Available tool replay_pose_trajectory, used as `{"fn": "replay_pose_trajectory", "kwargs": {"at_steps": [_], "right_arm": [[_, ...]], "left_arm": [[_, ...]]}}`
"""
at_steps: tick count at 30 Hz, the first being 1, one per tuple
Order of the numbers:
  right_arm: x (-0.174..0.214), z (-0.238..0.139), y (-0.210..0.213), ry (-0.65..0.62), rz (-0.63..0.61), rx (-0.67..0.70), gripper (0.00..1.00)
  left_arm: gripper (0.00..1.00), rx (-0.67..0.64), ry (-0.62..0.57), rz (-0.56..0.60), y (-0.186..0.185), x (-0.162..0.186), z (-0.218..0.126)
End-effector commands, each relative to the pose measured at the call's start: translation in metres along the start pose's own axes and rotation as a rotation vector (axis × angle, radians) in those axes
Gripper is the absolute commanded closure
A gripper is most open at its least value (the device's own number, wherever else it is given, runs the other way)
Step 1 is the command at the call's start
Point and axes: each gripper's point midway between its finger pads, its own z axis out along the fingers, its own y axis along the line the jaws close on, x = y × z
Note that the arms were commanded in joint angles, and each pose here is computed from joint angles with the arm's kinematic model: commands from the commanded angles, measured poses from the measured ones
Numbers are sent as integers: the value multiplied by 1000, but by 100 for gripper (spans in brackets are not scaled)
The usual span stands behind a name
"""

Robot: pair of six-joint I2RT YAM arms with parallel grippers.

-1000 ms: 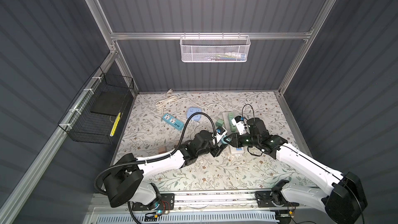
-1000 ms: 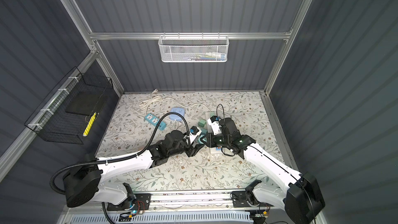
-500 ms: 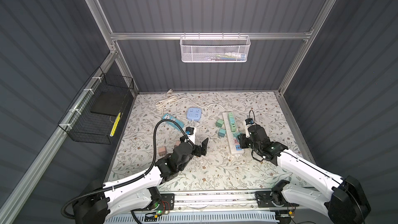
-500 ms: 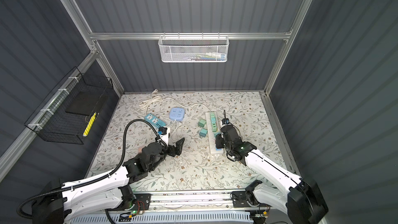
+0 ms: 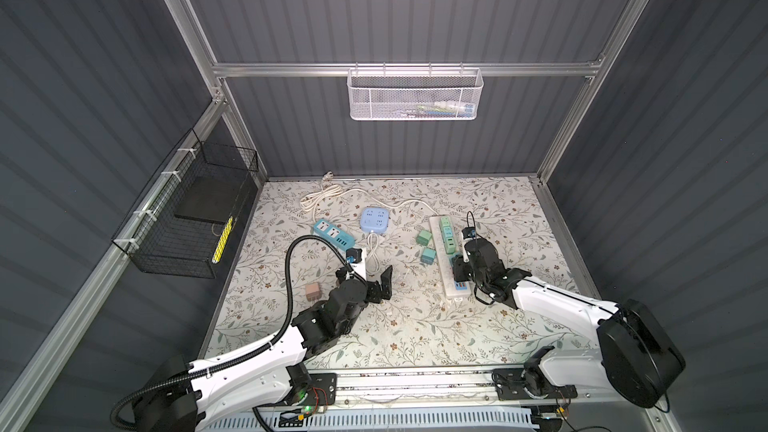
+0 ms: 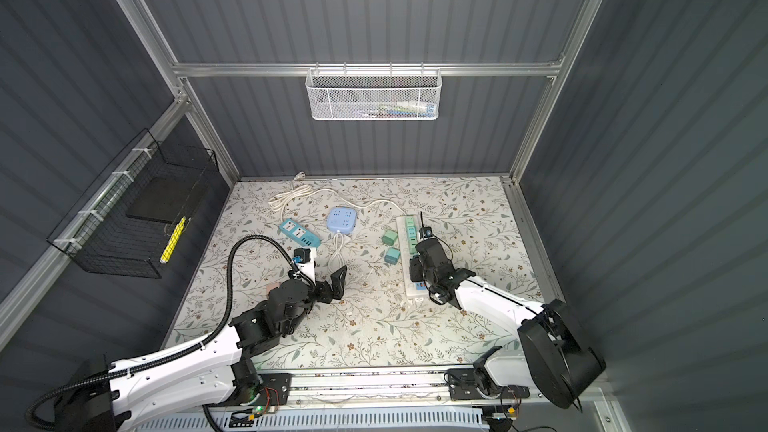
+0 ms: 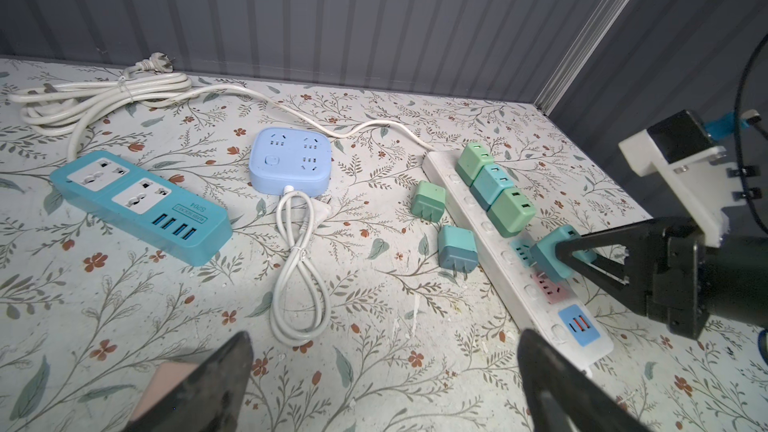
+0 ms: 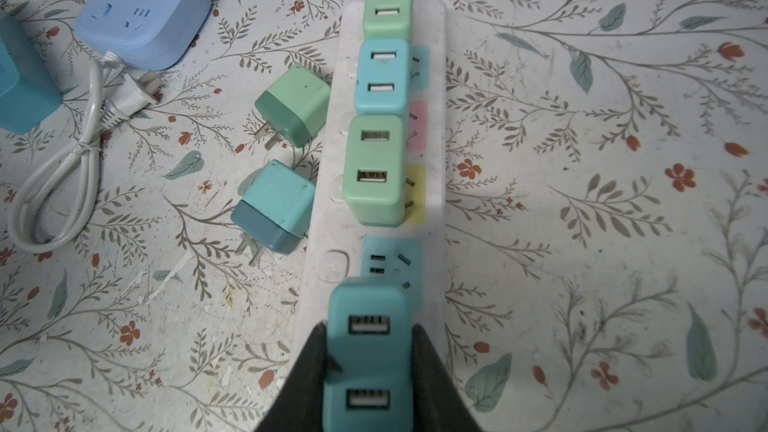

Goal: Insert the plug
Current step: 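Carry the teal adapter over the cyan socket while the left arm withdraws, then lower the teal adapter into the cyan socket, open right gripper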

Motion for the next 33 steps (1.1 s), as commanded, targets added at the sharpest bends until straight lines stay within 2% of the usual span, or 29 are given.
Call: {"fn": "replay_pose_trajectory", "kwargs": {"at_steps": [1,9,22,33], "right_arm": [[-19,0,0,-56,-4,17,86],[-19,10,-4,-28,-51,61,86],[1,22,-7,36,-25,74,86],[37,38,-7,152,-24,90,86]], "left_arm": [[1,-19,-19,-8,4,-6,-3],[0,-14,-27,9,2,-7,-2],[0,-22,-30,38,6,-8,-5],[0,-33,-39,36,12,-6,-9]]}}
